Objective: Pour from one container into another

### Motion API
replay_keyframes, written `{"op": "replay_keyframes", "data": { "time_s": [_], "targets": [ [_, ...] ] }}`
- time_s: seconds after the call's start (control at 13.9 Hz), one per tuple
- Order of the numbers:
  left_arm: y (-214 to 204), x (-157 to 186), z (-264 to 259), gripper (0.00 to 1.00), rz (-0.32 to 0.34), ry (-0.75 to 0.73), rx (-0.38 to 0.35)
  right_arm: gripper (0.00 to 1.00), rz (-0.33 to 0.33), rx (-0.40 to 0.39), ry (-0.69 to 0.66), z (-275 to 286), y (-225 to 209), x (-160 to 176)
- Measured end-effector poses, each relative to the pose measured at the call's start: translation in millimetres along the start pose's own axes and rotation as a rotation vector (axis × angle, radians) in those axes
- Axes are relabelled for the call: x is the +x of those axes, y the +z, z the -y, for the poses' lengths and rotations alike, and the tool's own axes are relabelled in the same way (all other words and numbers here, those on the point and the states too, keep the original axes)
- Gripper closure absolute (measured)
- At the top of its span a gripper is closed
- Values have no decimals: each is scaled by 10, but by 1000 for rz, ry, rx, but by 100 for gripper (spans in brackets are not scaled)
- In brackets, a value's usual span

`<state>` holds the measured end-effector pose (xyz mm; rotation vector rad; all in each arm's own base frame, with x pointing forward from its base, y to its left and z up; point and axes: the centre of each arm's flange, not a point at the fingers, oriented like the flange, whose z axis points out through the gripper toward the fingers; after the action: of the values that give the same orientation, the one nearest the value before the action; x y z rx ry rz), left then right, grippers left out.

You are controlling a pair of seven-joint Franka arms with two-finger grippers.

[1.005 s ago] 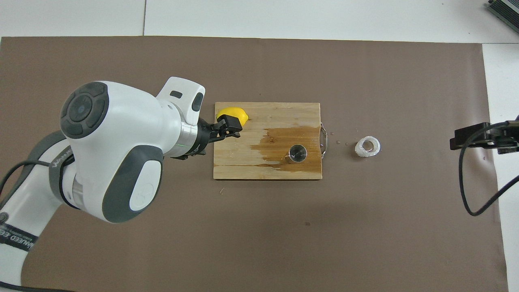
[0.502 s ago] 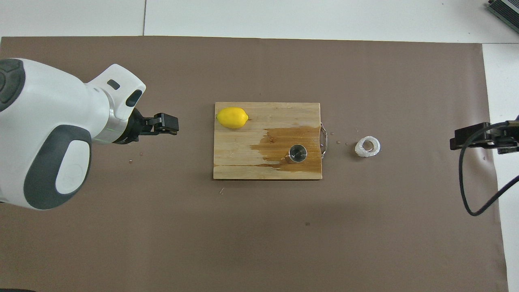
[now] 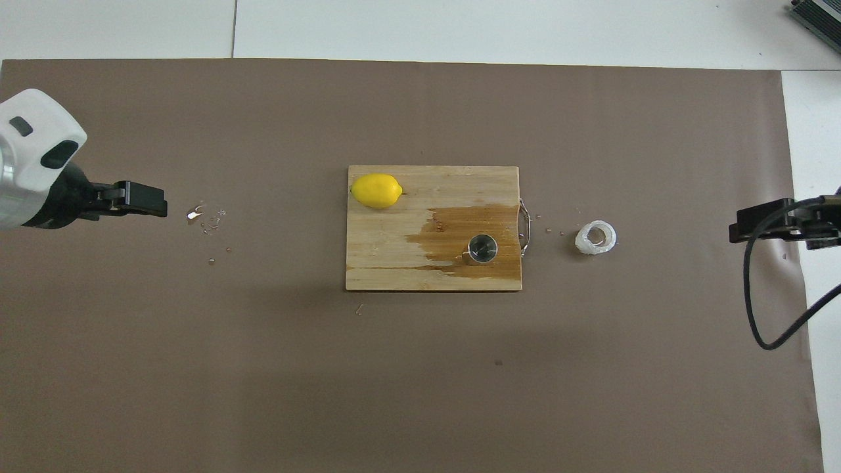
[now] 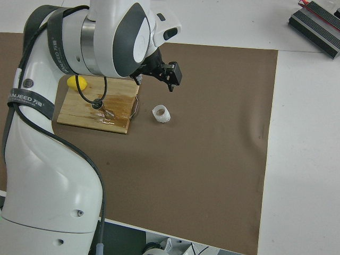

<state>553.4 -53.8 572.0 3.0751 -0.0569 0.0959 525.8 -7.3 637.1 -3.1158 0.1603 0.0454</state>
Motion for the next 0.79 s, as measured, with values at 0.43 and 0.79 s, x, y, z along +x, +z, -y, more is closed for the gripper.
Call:
{"op": "replay_keyframes", "data": {
  "time_s": [0.43,0.79],
  "targets": [
    [-469,-36,30,0,5,36,70,0,15,-1,-1,5,12,-18],
    [-491,-76,27,0,36,38,76,0,35,-5,-19,27,-111,-187]
  ]
}}
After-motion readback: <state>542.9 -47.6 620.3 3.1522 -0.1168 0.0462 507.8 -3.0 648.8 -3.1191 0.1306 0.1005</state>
